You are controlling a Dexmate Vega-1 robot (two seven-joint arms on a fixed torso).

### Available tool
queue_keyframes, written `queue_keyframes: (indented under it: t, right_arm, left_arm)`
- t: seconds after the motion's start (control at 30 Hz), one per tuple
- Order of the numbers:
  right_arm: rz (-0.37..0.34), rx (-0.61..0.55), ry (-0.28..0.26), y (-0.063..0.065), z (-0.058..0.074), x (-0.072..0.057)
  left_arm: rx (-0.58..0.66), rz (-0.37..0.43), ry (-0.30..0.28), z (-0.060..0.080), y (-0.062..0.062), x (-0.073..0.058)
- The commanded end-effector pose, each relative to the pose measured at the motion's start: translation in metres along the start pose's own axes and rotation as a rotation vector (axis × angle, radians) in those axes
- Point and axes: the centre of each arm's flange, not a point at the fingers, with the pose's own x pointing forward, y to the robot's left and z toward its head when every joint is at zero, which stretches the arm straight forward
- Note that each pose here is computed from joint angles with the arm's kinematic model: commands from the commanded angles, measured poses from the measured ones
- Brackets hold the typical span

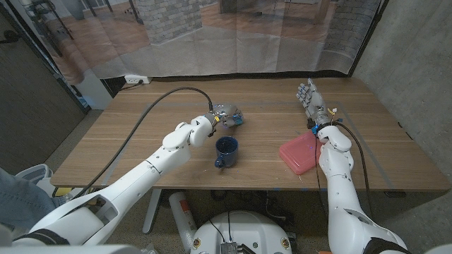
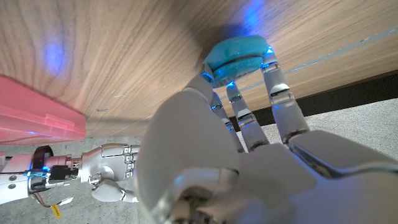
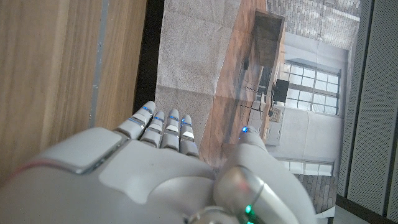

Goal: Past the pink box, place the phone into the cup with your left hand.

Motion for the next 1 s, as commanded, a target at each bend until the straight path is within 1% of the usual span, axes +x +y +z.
queue_keyframes:
  t: [0.03, 0.2, 0.57, 1.0]
  right_arm:
    - [-0.007, -0.003, -0.015, 0.002, 0.006, -0.002]
    - [-0.007, 0.000, -0.021, 0.003, 0.007, -0.004]
    - [-0.011, -0.005, -0.033, 0.004, 0.013, -0.007]
    - [-0.012, -0.004, -0.035, 0.005, 0.016, -0.007]
  left_arm:
    - [0.012, 0.020, -0.008, 0.001, 0.010, -0.001]
    - [0.014, 0.026, -0.015, 0.002, 0.012, -0.001]
    - [0.008, 0.053, -0.018, 0.003, 0.021, -0.003]
    - [-0.013, 0.075, -0.016, 0.001, 0.028, -0.009]
